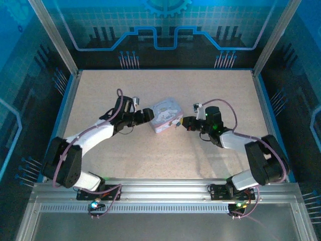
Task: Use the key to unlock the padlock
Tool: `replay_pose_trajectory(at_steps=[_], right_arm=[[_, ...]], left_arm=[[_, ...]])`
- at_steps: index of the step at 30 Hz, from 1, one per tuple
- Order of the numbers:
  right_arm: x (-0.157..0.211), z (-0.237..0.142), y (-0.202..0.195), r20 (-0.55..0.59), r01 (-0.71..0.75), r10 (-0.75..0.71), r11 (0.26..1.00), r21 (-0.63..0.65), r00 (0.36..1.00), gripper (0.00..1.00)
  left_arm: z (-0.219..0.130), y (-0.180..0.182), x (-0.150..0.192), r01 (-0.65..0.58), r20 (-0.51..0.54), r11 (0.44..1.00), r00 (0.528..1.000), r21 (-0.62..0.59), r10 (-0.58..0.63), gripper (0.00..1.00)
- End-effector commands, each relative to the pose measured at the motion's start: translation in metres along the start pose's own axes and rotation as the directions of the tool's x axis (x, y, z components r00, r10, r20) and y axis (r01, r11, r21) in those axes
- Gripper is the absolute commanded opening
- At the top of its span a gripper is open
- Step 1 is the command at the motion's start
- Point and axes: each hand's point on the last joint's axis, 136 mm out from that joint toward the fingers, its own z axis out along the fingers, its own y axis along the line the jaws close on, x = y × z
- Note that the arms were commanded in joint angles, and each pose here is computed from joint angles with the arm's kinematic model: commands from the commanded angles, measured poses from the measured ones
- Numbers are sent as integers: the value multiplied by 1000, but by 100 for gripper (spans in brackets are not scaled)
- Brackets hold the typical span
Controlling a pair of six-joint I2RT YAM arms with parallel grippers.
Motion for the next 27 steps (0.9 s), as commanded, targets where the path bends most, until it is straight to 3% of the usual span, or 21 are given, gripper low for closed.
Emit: replay_pose_trajectory(at_steps=[1,10,15,23,27], right_arm=[[7,-19,0,-61,52,-48,997,63,997,3],[14,-78,24,-174,137,-106,975,176,979,4],[38,-107,27,-279,80,-10,967,240,960,5],[92,-117,25,-455,-90,222,952,293,863,4],[111,-109,20,-507,-105,253,947,302,824,4]], left_arm=[[-23,-1,-12,-58,94,998,994,-35,61,86],[-90,-6,-41,-152,362,985,917,-80,170,97],[-123,-4,-48,-176,466,978,860,-111,207,99],[-139,4,-49,-172,512,975,830,-141,220,99],[-139,3,-48,-173,511,976,831,-134,217,99]])
